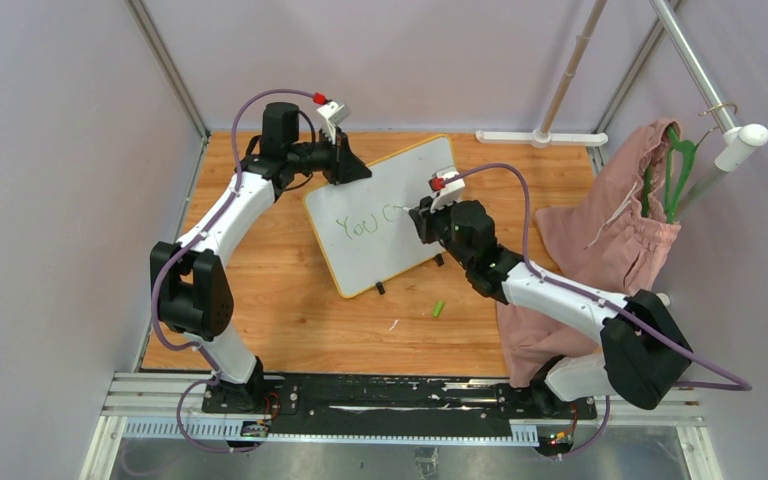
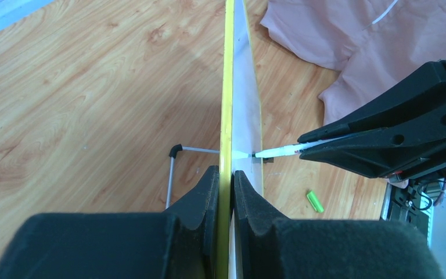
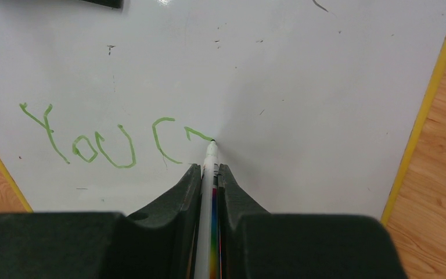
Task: Write a sentence on the whiteboard
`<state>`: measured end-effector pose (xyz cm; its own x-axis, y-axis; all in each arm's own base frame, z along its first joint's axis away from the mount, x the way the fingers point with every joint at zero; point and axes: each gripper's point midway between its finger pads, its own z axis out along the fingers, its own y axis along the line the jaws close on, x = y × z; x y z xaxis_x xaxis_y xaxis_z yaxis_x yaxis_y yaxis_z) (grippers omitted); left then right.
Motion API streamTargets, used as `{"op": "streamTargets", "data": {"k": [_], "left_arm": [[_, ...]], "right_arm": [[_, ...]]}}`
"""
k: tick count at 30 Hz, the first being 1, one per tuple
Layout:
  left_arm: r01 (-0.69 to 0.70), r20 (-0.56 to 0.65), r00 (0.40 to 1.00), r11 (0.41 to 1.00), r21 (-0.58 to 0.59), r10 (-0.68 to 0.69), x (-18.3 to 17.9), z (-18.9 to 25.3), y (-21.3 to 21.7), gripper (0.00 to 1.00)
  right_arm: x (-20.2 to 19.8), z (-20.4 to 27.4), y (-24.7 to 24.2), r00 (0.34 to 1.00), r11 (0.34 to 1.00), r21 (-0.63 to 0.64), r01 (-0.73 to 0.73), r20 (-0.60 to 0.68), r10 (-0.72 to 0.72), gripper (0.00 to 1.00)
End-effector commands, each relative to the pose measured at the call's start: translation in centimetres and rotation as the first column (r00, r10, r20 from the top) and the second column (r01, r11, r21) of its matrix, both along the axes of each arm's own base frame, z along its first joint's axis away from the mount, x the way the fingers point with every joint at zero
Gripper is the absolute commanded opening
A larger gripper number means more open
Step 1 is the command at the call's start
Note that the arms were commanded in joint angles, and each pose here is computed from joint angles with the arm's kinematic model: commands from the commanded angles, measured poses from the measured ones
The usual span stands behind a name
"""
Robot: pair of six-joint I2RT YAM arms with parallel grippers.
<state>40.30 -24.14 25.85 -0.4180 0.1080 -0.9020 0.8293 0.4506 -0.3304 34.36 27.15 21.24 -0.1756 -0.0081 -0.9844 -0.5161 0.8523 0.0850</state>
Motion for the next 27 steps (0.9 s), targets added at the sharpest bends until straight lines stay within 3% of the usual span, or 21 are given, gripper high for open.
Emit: {"op": "streamTargets", "data": {"k": [1, 11, 27], "left_arm": [[0.038, 0.021, 0.999, 0.999, 0.024, -0.039, -1.3, -0.7, -0.8, 0.00], [0.041, 0.020, 0.999, 0.999, 0.021, -0.042, -1.4, -0.5, -0.9, 0.00], [0.045, 0.020, 0.999, 0.999, 0.027, -0.045, -1.6, -0.7, -1.0, 0.00]], "right_arm": [[0.2, -1.0, -1.9, 0.998, 0.997, -0.036, 0.064, -0.024, -0.065, 0.00], [-1.0, -2.6, -1.4, 0.997, 0.999, -0.036, 0.014, -0.070, -0.016, 0.00], [-1.9, -0.4, 2.1, 0.996, 0.997, -0.005, -0.083, -0.038, 0.082, 0.00]]}}
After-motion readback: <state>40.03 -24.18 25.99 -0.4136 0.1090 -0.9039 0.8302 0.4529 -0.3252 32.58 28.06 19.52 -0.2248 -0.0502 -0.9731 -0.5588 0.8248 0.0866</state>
